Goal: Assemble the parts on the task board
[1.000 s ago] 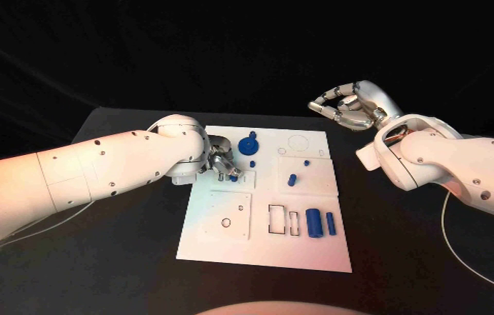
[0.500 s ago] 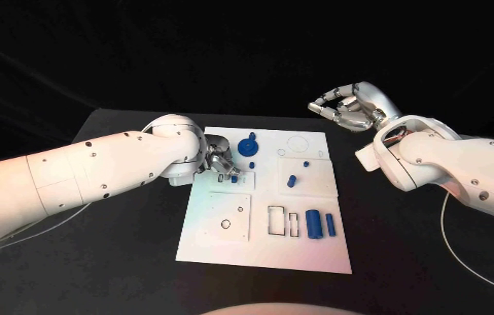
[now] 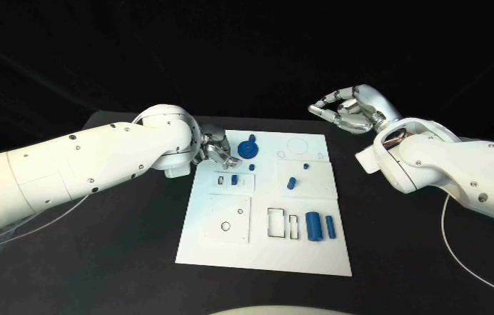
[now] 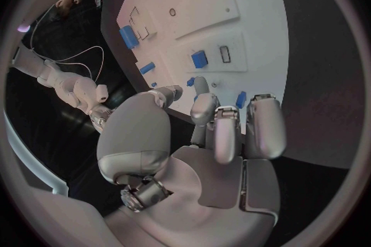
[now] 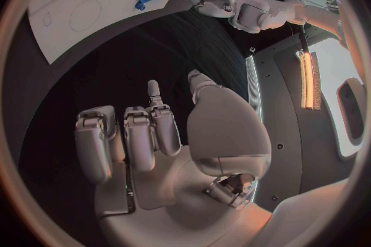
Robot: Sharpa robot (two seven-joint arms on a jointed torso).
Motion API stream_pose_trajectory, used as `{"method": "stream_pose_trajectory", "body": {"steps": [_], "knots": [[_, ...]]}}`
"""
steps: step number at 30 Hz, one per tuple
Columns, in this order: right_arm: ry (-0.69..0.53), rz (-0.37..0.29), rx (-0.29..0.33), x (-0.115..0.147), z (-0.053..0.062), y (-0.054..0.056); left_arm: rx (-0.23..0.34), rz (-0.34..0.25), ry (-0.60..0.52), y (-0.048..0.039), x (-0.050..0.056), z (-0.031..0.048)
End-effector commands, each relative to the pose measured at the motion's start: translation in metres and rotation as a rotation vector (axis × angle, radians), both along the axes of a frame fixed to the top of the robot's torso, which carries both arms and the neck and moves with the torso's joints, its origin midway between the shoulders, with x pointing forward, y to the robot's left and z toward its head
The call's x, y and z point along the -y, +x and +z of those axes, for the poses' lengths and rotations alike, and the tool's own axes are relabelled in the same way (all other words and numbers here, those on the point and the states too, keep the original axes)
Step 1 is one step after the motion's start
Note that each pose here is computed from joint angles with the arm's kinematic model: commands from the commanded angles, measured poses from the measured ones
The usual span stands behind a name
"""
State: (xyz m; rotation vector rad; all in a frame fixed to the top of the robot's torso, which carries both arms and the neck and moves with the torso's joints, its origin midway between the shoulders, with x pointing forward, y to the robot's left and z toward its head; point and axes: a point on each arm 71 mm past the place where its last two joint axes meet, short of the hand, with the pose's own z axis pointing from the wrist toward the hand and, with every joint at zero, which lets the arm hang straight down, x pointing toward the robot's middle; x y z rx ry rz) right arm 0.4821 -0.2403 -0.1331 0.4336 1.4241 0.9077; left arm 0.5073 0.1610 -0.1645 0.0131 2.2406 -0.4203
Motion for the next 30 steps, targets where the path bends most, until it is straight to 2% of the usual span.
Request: {"method": "stream_pose_trajectory", "body": {"steps": [1, 6, 14, 23, 30], "knots": [[-0.003, 0.010, 0.003, 0.000, 0.000, 0.000, 0.014, 0.039, -0.047, 0.0075, -0.004, 0.0083], [-0.004, 0.009, 0.002, 0.000, -0.001, 0.000, 0.032, 0.099, -0.077, 0.0263, -0.015, 0.0213], [-0.005, 0.008, 0.000, 0.001, -0.001, 0.000, 0.040, 0.127, -0.031, 0.0472, -0.024, 0.0299], [-0.005, 0.011, -0.002, 0.000, -0.002, 0.000, 0.006, 0.136, 0.038, 0.0610, -0.030, 0.0253], [-0.005, 0.014, -0.004, -0.002, -0.003, 0.000, -0.043, 0.135, 0.084, 0.0664, -0.030, 0.0134]]}}
